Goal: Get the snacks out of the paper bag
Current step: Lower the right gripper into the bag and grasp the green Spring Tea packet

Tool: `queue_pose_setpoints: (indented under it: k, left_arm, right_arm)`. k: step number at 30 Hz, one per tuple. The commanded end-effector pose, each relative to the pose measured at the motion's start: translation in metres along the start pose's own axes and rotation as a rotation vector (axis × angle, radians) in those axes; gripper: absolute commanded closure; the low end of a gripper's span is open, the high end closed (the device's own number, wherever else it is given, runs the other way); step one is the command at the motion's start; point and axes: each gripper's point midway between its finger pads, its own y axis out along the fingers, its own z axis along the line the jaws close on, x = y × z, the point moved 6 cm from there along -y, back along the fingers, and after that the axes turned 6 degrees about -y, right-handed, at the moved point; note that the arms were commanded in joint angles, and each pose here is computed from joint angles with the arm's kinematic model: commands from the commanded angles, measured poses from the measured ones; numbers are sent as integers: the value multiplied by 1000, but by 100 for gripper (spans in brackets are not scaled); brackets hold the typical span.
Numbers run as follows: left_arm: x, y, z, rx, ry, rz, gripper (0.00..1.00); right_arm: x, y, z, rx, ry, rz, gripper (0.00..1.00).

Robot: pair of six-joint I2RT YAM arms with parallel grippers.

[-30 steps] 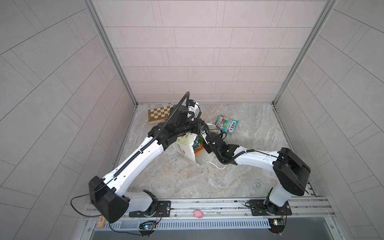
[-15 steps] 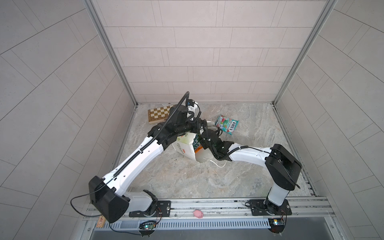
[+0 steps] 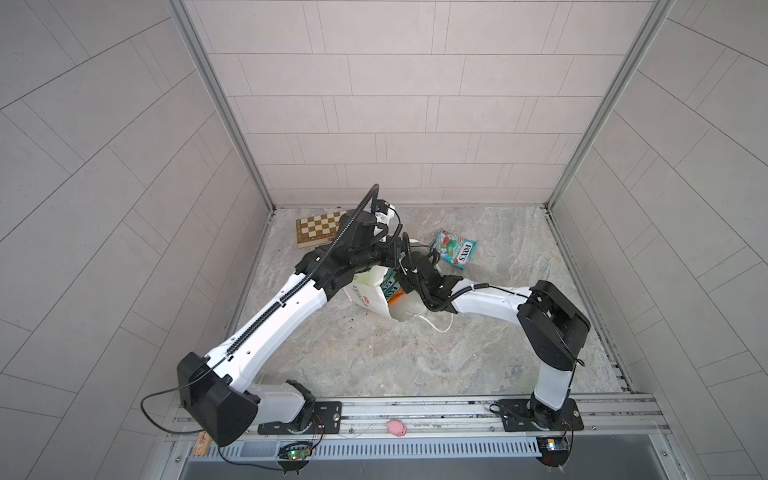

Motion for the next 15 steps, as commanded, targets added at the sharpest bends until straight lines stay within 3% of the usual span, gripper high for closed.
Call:
queue_pose_setpoints:
  k: [1, 3, 15]
  left_arm:
    - [6, -14, -15, -67, 29, -26, 100]
    - [6, -12, -15, -61, 29, -25, 100]
    - [4, -7, -8, -23, 13, -28, 100]
  right_arm:
    - [-3, 1, 0, 44, -8, 18, 91]
    - [-3, -2, 1, 65, -9, 8, 100]
    - [3, -44, -9, 119, 9, -68, 100]
